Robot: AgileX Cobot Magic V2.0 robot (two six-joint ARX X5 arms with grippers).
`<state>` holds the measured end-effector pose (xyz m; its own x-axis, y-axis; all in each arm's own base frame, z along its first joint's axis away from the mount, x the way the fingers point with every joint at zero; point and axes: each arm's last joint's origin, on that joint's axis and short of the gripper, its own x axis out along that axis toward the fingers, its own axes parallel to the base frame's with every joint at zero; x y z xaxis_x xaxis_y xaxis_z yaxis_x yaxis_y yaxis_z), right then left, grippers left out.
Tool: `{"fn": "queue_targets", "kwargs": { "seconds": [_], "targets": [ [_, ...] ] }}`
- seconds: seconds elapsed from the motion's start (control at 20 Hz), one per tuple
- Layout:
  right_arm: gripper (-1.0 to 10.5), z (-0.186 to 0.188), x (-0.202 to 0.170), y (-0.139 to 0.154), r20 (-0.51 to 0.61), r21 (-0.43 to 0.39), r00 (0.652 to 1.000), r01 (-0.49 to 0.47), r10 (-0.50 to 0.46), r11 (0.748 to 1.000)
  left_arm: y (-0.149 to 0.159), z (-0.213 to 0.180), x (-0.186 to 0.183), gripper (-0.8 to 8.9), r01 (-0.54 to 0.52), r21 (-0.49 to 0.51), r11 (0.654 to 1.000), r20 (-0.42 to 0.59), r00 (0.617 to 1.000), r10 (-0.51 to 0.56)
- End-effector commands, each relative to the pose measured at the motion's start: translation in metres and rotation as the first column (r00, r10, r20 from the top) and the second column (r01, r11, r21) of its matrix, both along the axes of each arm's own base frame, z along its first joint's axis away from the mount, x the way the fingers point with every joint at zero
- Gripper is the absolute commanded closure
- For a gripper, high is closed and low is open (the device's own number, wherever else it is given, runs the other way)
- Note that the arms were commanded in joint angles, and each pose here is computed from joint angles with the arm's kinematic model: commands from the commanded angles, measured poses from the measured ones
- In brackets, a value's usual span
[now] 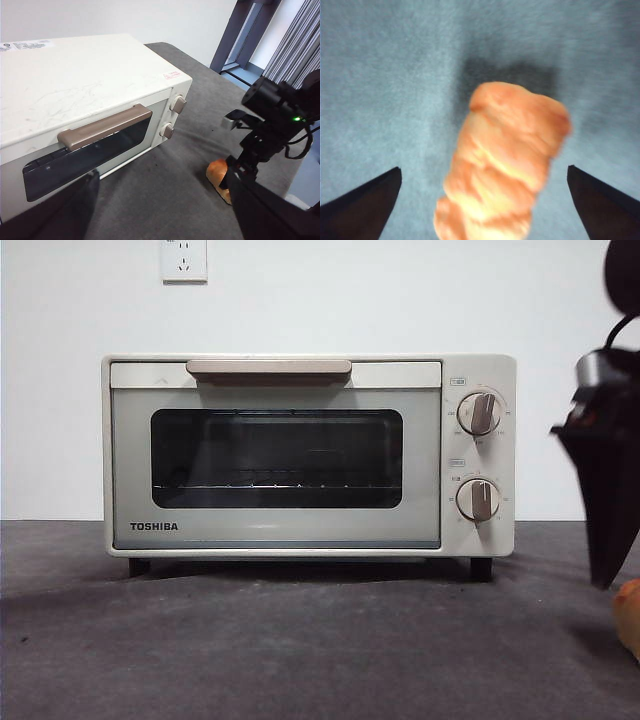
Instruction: The left arm flap open the oven, the right arm pick bread and place it into oven, the left arm flap close the oven
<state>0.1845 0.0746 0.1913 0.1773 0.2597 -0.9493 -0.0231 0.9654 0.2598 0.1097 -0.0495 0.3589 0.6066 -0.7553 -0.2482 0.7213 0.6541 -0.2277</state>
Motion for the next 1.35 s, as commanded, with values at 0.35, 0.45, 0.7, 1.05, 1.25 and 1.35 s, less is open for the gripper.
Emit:
{"fn": "queue_targets", "kwargs": {
  "seconds": [0.35,0.45,0.7,1.05,1.25,1.35],
  "targets": [
    [8.0,-0.013,0.007,0.007,-0.050,-0.019,0.999,-0.016,0.015,1.000,0.000,0.007,-0.001,4.24,0.009,0.000,1.000,0.039,0.999,-0.009],
    [8.4,-0.010,0.006,0.006,-0.042,-0.016,0.999,-0.016,0.016,1.000,0.000,0.007,-0.001,5.10,0.003,-0.015,1.000,0.016,1.000,-0.002],
    [8.5,0.040,-0.011,-0.001,0.073,0.016,0.996,-0.049,0.048,0.999,-0.007,0.000,0.016,5.49,0.001,-0.019,1.000,-0.095,0.995,-0.003],
    [8.5,0.104,-0.067,-0.022,0.325,0.092,0.943,-0.109,0.074,0.990,-0.043,-0.001,0.084,7.95,0.079,0.083,0.993,-0.213,0.975,-0.060],
    [8.5,0.119,-0.097,-0.032,0.440,0.188,0.895,-0.172,0.074,0.967,-0.072,-0.001,0.123,7.96,0.097,0.238,0.966,-0.157,0.986,-0.060],
    [8.5,0.123,-0.108,-0.036,0.482,0.208,0.874,-0.179,0.059,0.962,-0.084,-0.004,0.137,7.95,0.107,0.298,0.949,-0.134,0.989,-0.070]
  ]
}}
